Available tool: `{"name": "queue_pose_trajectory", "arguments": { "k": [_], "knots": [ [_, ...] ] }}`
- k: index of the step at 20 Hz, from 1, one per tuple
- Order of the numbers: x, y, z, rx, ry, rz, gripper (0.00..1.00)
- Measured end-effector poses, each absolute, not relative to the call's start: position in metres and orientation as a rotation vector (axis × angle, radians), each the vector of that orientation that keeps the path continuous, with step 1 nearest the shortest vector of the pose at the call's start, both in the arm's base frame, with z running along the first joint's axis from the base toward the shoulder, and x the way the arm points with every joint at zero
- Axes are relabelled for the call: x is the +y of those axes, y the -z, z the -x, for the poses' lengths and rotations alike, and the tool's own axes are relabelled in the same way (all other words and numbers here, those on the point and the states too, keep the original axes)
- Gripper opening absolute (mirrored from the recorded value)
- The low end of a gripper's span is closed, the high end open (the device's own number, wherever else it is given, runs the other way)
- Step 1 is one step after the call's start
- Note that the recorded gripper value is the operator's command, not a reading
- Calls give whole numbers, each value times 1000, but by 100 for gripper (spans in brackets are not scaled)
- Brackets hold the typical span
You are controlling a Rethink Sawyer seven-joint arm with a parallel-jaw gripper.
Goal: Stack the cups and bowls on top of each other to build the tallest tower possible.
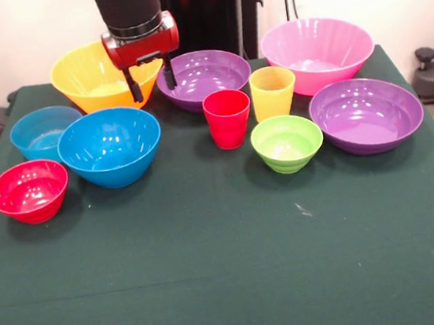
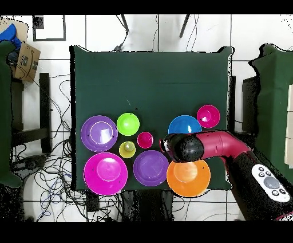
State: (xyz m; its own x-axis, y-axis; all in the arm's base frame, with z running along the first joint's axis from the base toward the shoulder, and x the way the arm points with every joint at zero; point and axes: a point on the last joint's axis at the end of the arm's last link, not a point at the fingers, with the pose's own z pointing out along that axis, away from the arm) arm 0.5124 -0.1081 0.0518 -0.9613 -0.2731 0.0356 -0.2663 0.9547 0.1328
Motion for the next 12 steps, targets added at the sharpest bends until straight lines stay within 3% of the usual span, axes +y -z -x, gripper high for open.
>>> {"name": "queue_pose_trajectory", "arguments": {
  "k": [12],
  "knots": [
    [-112,-54,-514,-3059,185,-418,100]
  ]
}}
